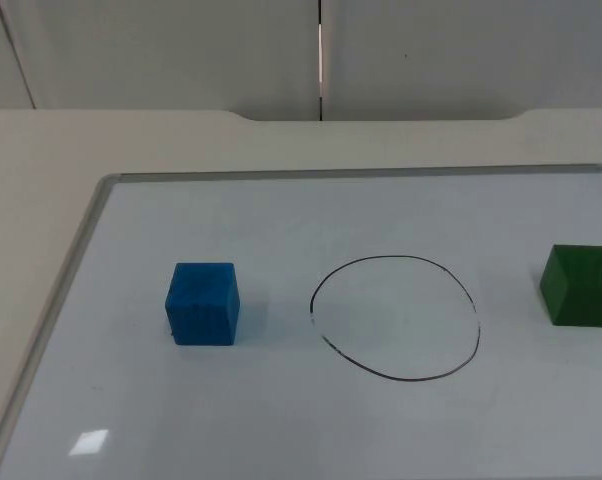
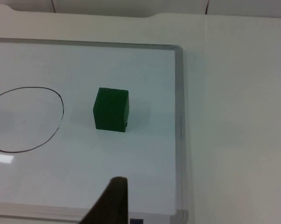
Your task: Push the two cubes into the marked area.
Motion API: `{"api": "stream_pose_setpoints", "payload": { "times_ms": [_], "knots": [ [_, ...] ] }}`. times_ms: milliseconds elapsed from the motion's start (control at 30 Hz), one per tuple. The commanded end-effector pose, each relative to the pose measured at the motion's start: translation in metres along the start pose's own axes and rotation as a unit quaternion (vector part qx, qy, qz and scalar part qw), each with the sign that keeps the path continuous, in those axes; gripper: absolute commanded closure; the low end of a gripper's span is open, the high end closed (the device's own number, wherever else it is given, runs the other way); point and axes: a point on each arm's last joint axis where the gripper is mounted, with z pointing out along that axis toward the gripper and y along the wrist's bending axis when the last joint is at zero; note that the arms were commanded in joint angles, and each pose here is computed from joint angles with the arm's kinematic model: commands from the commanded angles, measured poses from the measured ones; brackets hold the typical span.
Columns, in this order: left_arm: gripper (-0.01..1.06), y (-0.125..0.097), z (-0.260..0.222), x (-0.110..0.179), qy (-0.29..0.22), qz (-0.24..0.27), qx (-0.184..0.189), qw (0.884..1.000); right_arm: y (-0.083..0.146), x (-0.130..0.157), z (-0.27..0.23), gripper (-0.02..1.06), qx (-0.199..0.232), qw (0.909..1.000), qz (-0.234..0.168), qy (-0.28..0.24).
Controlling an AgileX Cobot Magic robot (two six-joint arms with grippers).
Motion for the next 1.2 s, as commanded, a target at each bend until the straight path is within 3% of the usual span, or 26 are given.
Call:
{"api": "stream_pose_setpoints", "payload": {
  "times_ms": [0, 133, 233, 267, 300, 400, 767, 900, 967, 1167],
  "knots": [
    [0.25, -0.001, 0.006, -0.006, -0.002, -0.004, 0.013, 1.000, 0.000, 0.000, 0.000, -0.01, -0.003, 1.0000, 0.002, -0.003],
    [0.29, 0.001, 0.020, -0.010, 0.026, -0.007, 0.024, 0.999, 0.000, 0.000, 0.000, -0.01, -0.003, 1.0000, 0.002, -0.003],
    [0.50, 0.000, 0.035, -0.013, 0.058, -0.006, 0.048, 0.997, 0.000, 0.000, 0.000, -0.01, -0.003, 1.0000, 0.002, -0.003],
    [0.64, 0.000, 0.043, -0.014, 0.070, 0.013, 0.067, 0.995, 0.000, 0.000, 0.000, -0.01, -0.003, 1.0000, 0.002, -0.003],
    [0.64, 0.000, 0.043, -0.014, 0.070, 0.013, 0.067, 0.995, 0.000, 0.000, 0.000, -0.01, -0.003, 1.0000, 0.002, -0.003],
    [0.80, -0.002, 0.059, -0.020, 0.071, 0.012, 0.097, 0.993, 0.000, 0.000, 0.000, -0.01, -0.003, 1.0000, 0.002, -0.003],
    [0.81, 0.003, 0.103, -0.024, 0.110, -0.027, 0.134, 0.984, 0.000, 0.000, 0.000, -0.01, -0.003, 1.0000, 0.002, -0.003],
    [0.91, 0.004, 0.116, -0.024, 0.118, -0.058, 0.146, 0.981, 0.000, 0.000, 0.000, -0.01, -0.003, 1.0000, 0.002, -0.003],
    [1.05, 0.005, 0.123, -0.025, 0.118, -0.064, 0.151, 0.979, 0.000, 0.000, 0.000, -0.01, -0.003, 1.0000, 0.002, -0.003],
    [1.05, 0.008, 0.136, -0.025, 0.111, -0.076, 0.150, 0.979, 0.000, 0.000, 0.000, -0.01, -0.003, 1.0000, 0.002, -0.003]
  ]
}}
